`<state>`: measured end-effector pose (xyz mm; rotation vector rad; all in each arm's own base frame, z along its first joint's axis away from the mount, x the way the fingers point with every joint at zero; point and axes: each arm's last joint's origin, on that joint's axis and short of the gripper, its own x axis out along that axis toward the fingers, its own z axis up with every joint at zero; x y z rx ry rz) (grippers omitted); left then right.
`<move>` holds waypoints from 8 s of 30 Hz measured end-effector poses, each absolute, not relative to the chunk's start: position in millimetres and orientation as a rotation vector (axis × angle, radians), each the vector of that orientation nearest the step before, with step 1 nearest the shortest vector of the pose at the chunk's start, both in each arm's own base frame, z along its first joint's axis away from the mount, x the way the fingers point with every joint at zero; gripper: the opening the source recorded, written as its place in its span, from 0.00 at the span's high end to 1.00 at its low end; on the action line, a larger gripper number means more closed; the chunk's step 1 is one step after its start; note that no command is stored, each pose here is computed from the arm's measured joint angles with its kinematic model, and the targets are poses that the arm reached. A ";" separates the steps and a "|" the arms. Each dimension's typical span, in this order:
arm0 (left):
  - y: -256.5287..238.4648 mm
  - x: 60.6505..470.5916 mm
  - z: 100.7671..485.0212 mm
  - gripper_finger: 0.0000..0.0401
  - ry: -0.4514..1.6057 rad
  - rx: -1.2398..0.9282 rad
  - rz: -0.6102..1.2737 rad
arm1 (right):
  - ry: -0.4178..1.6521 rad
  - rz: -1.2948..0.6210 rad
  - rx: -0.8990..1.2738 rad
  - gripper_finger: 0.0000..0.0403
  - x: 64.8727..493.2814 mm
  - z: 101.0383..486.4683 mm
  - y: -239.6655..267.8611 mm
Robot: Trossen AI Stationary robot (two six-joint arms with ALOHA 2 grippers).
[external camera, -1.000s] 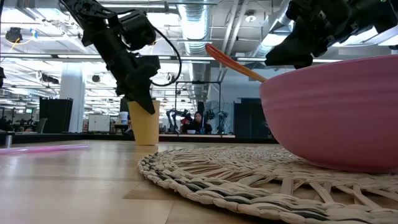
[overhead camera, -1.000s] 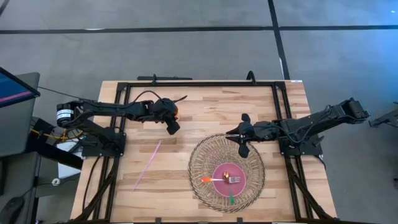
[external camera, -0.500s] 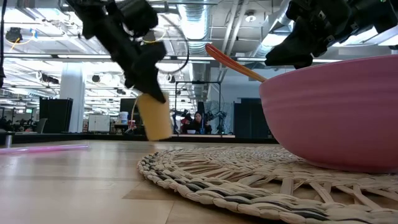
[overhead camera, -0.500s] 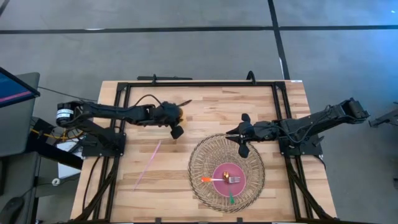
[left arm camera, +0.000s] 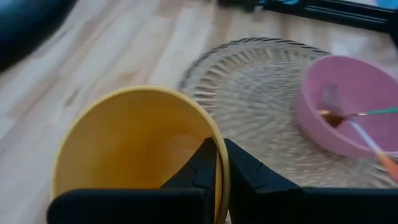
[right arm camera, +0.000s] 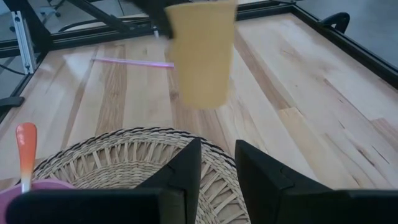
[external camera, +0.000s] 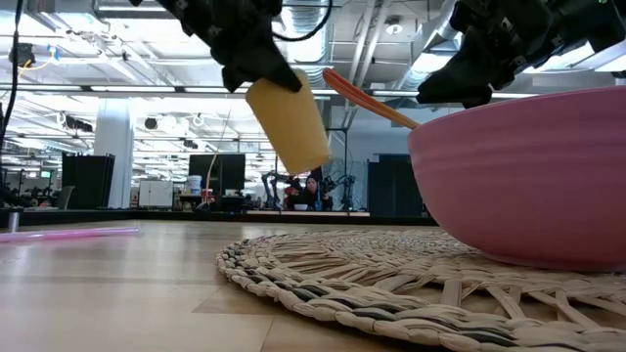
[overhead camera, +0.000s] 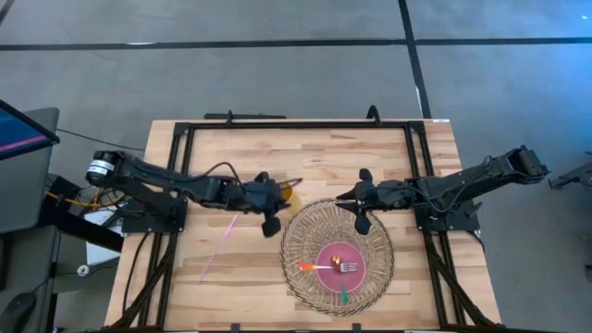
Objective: Pick & Place Utensil
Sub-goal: Put the yellow cup on the top left of the pink bowl, then put the pink straw into the yellow cup
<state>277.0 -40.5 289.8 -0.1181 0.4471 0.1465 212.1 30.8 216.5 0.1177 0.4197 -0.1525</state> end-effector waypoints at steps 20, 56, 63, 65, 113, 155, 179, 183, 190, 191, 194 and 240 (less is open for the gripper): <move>-86.0 348.6 252.3 0.95 0.588 -0.073 0.010 | 0.423 -0.143 0.067 0.77 212.2 216.5 30.4; -87.4 337.3 290.7 0.77 0.407 -0.113 -0.020 | 0.423 -0.144 0.068 0.77 212.2 216.5 30.4; -89.0 303.2 334.8 0.77 0.292 -0.138 -0.064 | 0.423 -0.144 0.069 0.77 212.2 216.5 30.4; -91.2 293.1 340.2 0.77 0.303 -0.133 -0.080 | 0.423 -0.144 0.069 0.77 212.2 216.4 30.4; -56.4 172.3 172.6 0.78 0.998 -0.464 0.500 | 0.423 -0.143 0.069 0.77 212.1 216.4 30.7; -75.8 211.9 261.4 0.98 0.107 -0.488 -0.015 | 0.424 -0.143 0.069 0.77 212.1 216.4 30.6; -75.4 202.1 322.2 0.98 -0.588 -0.055 -0.133 | 0.423 -0.144 0.067 0.77 212.1 216.4 30.4; -82.0 211.3 319.2 0.99 -0.695 0.083 -0.168 | 0.422 -0.144 0.067 0.77 212.2 216.5 30.3; -89.1 247.7 312.3 0.98 -0.699 0.173 -0.126 | 0.423 -0.144 0.067 0.77 212.2 216.5 30.4; -88.5 254.7 310.4 0.98 -0.687 0.180 -0.118 | 0.423 -0.144 0.067 0.77 212.2 216.4 30.4; -84.3 272.6 303.9 0.99 -0.653 0.195 -0.091 | 0.423 -0.144 0.067 0.77 212.2 216.4 30.3; -69.5 306.2 247.3 0.67 -0.348 -0.017 0.003 | 0.423 -0.144 0.068 0.77 212.2 216.5 30.4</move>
